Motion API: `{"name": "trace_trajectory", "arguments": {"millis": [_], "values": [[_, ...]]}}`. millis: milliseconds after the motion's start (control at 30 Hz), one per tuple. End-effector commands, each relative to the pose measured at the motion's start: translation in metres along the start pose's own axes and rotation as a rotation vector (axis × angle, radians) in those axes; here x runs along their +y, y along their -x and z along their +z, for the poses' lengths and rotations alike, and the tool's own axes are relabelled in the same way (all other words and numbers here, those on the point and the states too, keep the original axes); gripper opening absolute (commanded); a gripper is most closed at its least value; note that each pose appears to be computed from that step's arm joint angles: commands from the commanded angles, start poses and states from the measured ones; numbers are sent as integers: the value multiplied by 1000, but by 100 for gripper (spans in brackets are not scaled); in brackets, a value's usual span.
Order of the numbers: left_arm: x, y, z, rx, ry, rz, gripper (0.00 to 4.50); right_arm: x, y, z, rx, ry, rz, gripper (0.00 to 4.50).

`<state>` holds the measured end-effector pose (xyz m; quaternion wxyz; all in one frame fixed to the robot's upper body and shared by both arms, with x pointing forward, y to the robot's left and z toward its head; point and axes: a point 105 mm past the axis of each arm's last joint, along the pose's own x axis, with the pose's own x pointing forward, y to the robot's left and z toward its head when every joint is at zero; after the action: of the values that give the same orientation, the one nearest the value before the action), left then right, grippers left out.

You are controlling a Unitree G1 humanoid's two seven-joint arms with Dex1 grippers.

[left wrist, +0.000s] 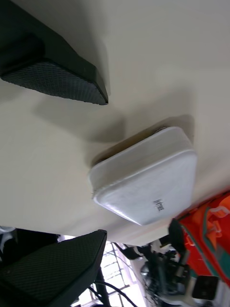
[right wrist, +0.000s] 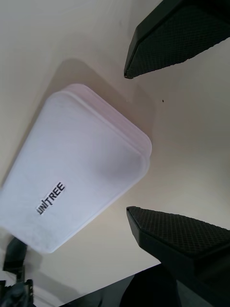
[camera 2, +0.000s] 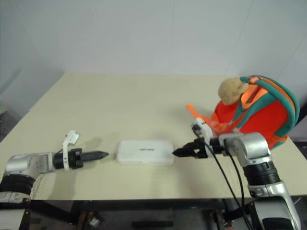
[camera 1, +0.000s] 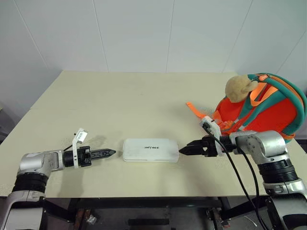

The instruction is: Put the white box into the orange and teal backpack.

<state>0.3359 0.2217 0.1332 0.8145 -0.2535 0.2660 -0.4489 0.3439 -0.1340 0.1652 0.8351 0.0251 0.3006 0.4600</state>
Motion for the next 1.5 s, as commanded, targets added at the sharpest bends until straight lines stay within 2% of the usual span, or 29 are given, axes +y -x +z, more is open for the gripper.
{"name": "trace_trajectory", "arguments": {"millis": [33,467,900,1233,1500], "values": [[-1,-11,-2,-9,66,-26,448,-1,-2,3,-14,-27,-8,450],[-1,-55,-18,21,124,-69,448,8,-23,1,-7,-51,37,450],[-3,-73,-29,15,183,-111,448,13,-36,3,-8,-18,74,450],[-22,-79,-14,-51,287,-241,448,13,-38,-1,-2,18,81,450],[-25,-80,-9,-75,333,-256,448,14,-37,-7,-1,32,83,450]]}}
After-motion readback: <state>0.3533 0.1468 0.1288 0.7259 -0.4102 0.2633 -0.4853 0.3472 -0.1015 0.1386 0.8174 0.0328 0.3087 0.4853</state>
